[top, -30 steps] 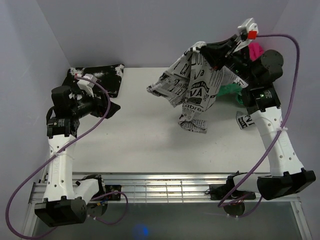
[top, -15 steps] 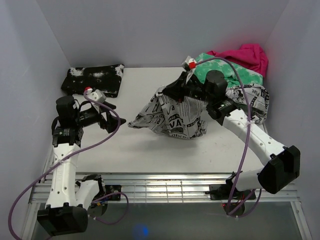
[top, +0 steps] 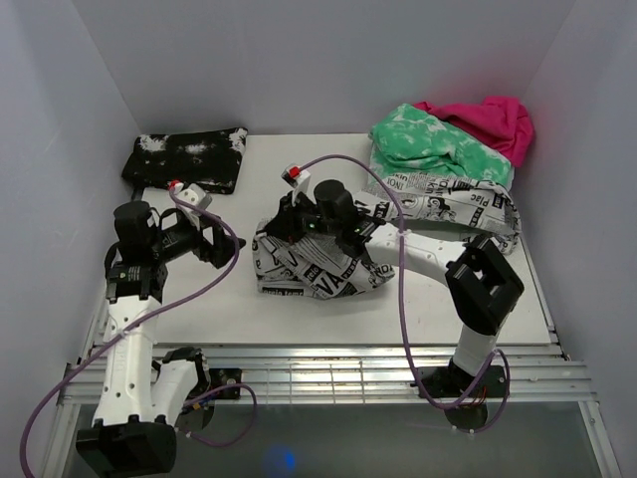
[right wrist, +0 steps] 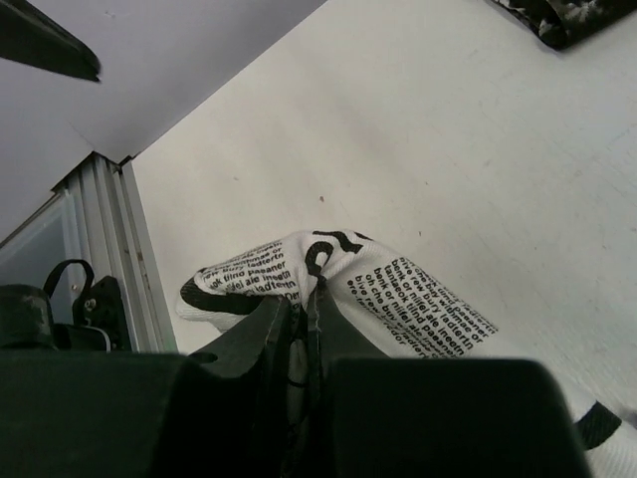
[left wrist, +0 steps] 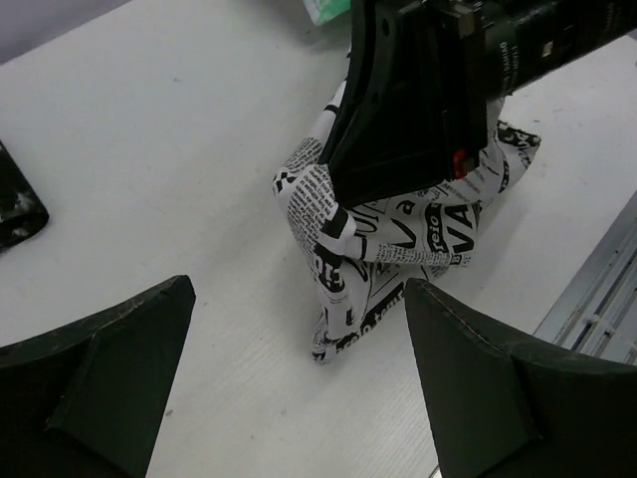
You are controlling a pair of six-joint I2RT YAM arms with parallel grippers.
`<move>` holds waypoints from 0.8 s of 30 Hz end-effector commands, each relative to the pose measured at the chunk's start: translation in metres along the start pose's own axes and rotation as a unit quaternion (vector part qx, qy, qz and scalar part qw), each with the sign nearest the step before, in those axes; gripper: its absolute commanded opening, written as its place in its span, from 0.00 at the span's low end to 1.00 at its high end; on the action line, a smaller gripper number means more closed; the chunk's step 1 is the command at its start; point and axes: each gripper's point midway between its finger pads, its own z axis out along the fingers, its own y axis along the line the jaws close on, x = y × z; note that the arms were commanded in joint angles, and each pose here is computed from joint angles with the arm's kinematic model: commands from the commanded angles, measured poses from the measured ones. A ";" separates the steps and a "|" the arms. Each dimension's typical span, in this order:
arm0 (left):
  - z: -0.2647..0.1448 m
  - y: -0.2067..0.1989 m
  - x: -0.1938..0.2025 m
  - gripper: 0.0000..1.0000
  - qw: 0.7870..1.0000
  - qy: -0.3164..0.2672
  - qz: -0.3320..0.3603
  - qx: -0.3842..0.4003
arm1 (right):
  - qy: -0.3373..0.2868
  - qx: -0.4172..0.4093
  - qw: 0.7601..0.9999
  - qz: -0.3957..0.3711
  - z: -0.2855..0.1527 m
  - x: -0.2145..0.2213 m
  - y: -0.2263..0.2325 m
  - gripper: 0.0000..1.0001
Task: Fold and stack the trousers
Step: Move the trousers to the center of the board
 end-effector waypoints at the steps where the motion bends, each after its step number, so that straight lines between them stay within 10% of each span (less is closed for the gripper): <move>1: 0.002 0.031 0.030 0.98 0.996 0.067 -0.034 -0.056 | -0.113 -0.023 0.993 -0.010 0.011 -0.081 0.031 0.08; 11: -0.011 0.048 0.065 0.98 0.997 0.066 -0.040 -0.013 | -0.127 -0.035 0.990 -0.042 -0.039 -0.106 0.051 0.08; 24: 0.023 -0.004 0.095 0.98 0.983 0.067 0.041 0.168 | -0.042 -0.037 0.992 -0.112 -0.098 -0.033 0.042 0.13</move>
